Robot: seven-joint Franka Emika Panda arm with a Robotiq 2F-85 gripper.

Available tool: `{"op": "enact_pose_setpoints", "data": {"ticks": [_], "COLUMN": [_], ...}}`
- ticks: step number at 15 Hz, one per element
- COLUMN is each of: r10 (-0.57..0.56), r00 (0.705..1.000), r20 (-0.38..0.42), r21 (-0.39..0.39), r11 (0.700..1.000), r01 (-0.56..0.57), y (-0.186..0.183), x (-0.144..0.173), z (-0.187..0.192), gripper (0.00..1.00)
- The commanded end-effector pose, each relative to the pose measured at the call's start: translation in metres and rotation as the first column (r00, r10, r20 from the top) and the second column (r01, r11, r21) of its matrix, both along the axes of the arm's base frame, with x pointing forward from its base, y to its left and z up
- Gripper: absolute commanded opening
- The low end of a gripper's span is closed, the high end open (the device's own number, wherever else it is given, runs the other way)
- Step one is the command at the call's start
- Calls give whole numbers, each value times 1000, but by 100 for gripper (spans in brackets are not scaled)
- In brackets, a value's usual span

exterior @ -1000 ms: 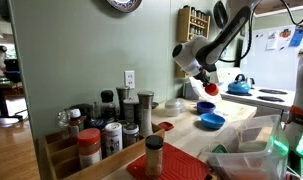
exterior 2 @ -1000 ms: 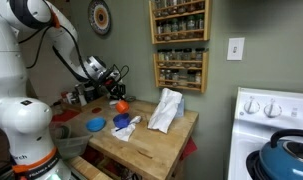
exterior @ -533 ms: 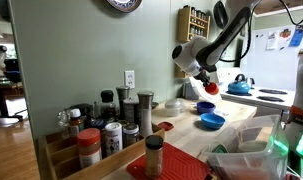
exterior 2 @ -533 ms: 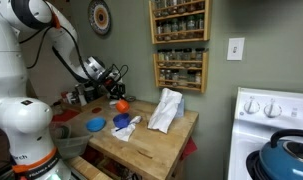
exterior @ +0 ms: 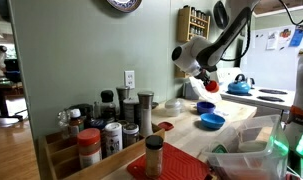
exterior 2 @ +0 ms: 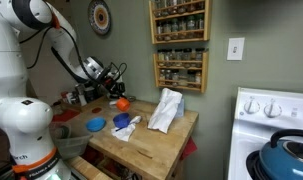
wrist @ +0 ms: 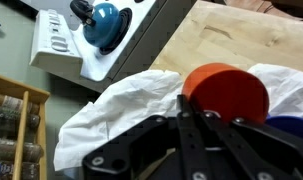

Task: Pour some water from the blue bowl into the orange bowl then pour some water from the orange bowl into the blue cup

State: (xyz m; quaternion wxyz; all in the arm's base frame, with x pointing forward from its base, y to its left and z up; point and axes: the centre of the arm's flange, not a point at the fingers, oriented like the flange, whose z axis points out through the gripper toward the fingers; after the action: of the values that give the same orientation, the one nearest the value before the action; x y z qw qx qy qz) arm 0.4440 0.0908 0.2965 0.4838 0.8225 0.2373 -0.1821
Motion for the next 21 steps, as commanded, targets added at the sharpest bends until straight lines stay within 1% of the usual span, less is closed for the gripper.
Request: {"op": "enact_pose_setpoints", "data": {"ticks": [1, 21], "r10": [15, 69], "r00": [1000, 998], "r20": [7, 8], "r21": [-53, -160], "r11": [998, 985], "r01": [-15, -67], "y": [6, 21], "x": [2, -2], "z": [-1, 11], "gripper": [1, 1]}}
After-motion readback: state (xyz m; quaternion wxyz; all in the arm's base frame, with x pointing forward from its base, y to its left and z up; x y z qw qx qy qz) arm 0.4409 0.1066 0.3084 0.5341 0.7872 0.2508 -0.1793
